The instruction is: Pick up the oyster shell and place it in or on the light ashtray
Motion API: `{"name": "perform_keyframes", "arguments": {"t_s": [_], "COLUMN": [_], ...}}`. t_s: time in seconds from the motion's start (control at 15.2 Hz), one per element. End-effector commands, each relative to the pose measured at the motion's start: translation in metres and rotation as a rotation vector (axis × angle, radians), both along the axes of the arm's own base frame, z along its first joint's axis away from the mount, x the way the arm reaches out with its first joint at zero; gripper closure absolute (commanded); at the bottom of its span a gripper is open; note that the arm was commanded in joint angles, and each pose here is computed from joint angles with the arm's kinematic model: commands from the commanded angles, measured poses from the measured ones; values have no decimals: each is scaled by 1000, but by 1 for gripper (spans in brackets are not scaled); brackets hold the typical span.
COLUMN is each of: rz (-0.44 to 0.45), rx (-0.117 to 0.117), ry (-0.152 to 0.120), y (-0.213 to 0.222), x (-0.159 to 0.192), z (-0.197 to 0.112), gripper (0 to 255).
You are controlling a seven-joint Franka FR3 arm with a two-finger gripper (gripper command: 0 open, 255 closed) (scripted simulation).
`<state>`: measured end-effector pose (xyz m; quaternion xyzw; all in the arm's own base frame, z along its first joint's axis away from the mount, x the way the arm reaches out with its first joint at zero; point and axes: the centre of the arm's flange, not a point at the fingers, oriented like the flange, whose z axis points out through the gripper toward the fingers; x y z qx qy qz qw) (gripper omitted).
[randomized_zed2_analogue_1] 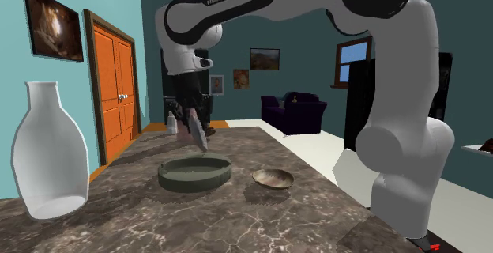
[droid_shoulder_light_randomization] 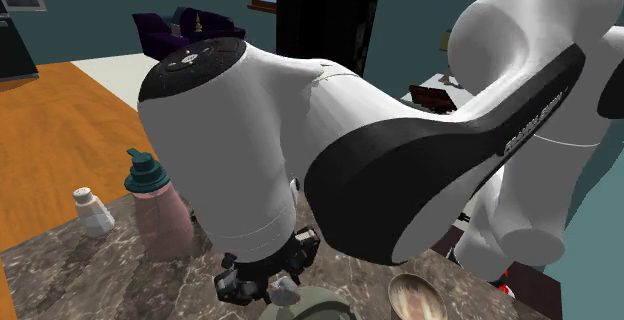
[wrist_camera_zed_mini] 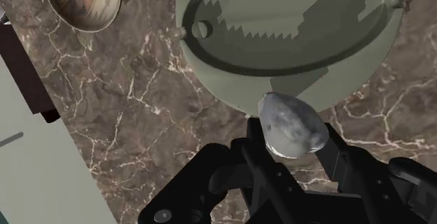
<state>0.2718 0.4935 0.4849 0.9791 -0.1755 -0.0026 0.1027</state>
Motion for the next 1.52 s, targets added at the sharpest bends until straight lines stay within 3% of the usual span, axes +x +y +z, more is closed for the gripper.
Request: {"name": "perform_keyframes", "arguments": {"t_s": [0.0,0.26,1.06,1.45], "rz": [-1,-1,-1,-1], "rx": [0,0,0,0], "ry": [0,0,0,0], "y": [2,3,3,3], "x": [-28,-74,-74,-74], "z": [-2,-2,-69,-69], "gripper": [255,255,255,255]}}
